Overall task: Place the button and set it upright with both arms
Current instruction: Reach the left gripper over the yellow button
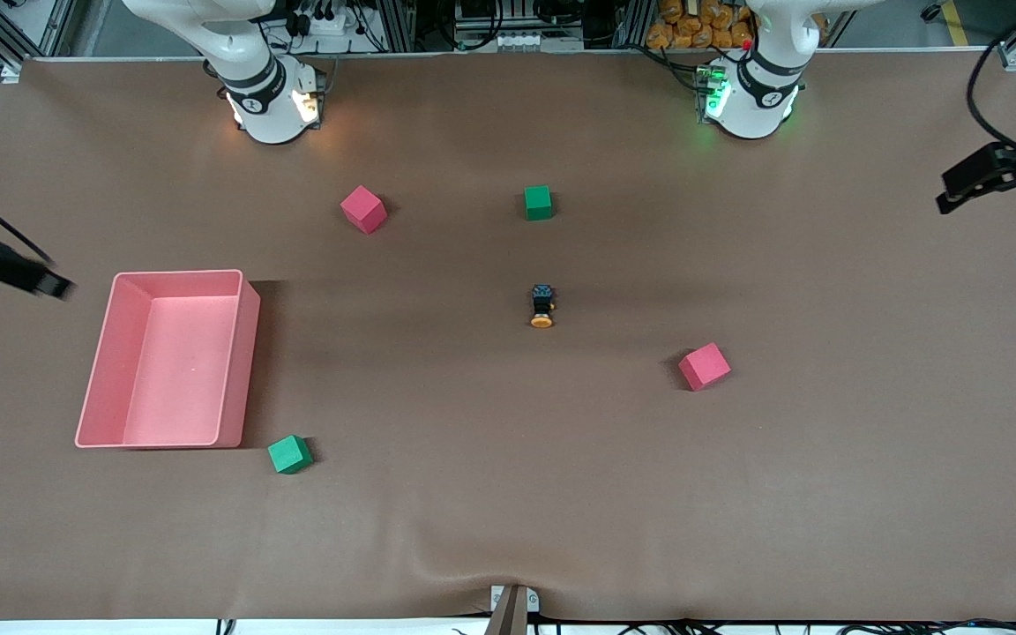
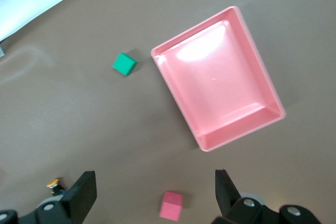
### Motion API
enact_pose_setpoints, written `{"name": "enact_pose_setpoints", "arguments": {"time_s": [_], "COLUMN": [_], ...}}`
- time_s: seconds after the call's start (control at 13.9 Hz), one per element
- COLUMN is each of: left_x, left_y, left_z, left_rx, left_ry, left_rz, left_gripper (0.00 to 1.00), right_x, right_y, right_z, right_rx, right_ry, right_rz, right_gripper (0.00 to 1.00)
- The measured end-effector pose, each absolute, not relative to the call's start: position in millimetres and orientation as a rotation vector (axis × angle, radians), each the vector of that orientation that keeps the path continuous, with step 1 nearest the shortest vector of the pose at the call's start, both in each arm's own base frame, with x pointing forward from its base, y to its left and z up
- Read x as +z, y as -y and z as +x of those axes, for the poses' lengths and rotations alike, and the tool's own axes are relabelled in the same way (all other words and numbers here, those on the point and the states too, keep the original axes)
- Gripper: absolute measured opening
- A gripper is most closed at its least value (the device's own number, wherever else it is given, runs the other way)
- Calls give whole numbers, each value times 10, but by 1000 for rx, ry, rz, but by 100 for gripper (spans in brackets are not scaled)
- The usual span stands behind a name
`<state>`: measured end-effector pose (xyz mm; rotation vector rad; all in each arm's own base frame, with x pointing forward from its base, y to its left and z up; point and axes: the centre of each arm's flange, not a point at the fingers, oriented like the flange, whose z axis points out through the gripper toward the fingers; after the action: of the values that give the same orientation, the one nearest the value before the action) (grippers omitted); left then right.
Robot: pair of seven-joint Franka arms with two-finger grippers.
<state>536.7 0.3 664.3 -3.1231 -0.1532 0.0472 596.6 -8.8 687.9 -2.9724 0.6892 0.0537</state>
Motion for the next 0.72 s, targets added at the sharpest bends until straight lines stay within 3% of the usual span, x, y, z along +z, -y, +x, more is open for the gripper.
{"name": "enact_pose_setpoints", "arguments": {"time_s": [0.29, 0.5, 0.72], "left_x": [6675, 6683, 6435], "left_y": [-128, -122, 448], "left_z": [5362, 5370, 5488], "left_rx": [37, 33, 108], "left_ry": [178, 176, 86], "left_rz": [-3123, -3126, -3142], "left_gripper": [100, 100, 100], "right_x": [6824, 6646, 6601], "right_y": [245, 125, 140], "right_z": [5664, 5472, 5290], "right_rx": [-35, 0, 15], "right_ry": [-714, -678, -662], "right_rz": [-2985, -3000, -3020], "right_gripper": [100, 100, 100]}}
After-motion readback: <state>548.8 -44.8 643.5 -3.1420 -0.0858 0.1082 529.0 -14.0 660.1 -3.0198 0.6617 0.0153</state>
